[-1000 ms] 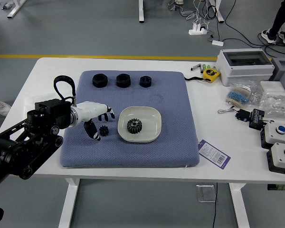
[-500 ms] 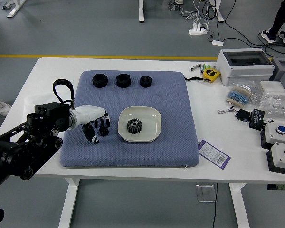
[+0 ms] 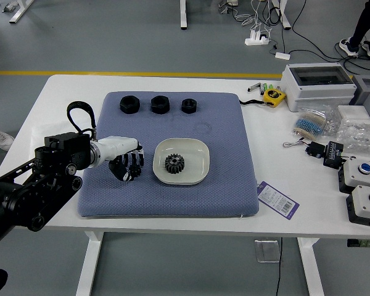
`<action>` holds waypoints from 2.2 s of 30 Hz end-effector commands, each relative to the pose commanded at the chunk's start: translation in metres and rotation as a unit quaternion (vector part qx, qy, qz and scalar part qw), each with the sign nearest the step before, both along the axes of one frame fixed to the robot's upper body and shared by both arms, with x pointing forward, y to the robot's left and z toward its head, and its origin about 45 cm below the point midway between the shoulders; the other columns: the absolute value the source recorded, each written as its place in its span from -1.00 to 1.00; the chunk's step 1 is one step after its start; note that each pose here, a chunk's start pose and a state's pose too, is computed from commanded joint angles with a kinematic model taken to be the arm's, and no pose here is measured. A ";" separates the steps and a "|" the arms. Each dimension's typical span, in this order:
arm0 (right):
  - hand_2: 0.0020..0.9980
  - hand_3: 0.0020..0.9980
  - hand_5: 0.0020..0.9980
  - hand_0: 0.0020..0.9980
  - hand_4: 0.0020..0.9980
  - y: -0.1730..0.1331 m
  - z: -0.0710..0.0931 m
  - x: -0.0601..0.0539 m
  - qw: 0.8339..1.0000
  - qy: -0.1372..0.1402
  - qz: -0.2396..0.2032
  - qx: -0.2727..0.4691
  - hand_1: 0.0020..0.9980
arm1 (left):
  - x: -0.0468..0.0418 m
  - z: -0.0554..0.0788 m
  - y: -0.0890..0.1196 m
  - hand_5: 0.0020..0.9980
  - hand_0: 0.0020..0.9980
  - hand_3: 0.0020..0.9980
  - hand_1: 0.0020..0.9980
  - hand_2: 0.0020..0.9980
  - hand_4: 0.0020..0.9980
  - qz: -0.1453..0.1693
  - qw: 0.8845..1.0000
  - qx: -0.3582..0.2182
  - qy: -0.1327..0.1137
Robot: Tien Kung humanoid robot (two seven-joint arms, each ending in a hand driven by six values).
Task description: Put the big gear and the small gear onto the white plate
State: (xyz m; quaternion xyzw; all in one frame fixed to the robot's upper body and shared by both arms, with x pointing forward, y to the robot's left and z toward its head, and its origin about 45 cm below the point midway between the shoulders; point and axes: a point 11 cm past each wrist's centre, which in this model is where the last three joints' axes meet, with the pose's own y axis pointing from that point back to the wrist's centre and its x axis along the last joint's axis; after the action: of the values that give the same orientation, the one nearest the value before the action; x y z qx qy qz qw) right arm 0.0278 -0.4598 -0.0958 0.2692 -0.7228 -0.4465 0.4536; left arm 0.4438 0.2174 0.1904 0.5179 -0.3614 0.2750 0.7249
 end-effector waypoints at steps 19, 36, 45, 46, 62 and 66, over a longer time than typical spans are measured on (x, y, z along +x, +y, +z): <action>0.46 0.16 0.43 0.31 0.58 0.000 0.000 0.000 1.000 0.001 0.000 0.000 0.29 | -0.0006 -0.007 0.001 -1.00 -0.23 0.11 -0.16 -0.04 0.48 0.016 1.000 -0.021 0.016; 0.46 0.15 0.43 0.31 0.58 0.001 -0.001 -0.005 1.000 0.005 0.000 0.000 0.29 | -0.0005 -0.006 0.004 -1.00 -0.34 0.06 -0.31 -0.16 0.52 0.026 0.999 -0.027 0.020; 0.46 0.15 0.43 0.31 0.57 0.001 -0.001 -0.006 1.000 0.005 0.000 0.001 0.29 | 0.0059 0.016 -0.003 -1.00 -0.37 0.05 -0.31 -0.18 0.55 0.034 0.997 -0.066 -0.002; 0.46 0.15 0.43 0.31 0.57 0.001 -0.001 -0.005 1.000 0.005 0.000 0.001 0.29 | 0.0064 0.019 -0.004 -1.00 -0.37 0.05 -0.31 -0.18 0.55 0.033 0.997 -0.069 -0.004; 0.46 0.15 0.43 0.31 0.57 -0.001 0.001 0.002 1.000 0.000 0.003 -0.002 0.29 | 0.0240 0.035 -0.044 -1.00 -0.37 0.10 -0.30 -0.15 0.46 0.022 0.991 -0.123 -0.039; 0.46 0.15 0.43 0.31 0.57 -0.001 0.001 0.004 1.000 -0.002 0.003 -0.002 0.29 | 0.0250 0.036 -0.058 -1.00 -0.37 0.10 -0.30 -0.15 0.46 0.013 0.990 -0.135 -0.046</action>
State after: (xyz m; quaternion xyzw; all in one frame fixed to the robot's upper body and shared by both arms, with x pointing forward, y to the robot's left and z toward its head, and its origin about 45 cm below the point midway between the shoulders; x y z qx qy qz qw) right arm 0.0321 -0.4613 -0.0947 0.2712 -0.7242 -0.4429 0.4537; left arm 0.4688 0.1592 0.2264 0.4064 -0.3470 0.3544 0.7673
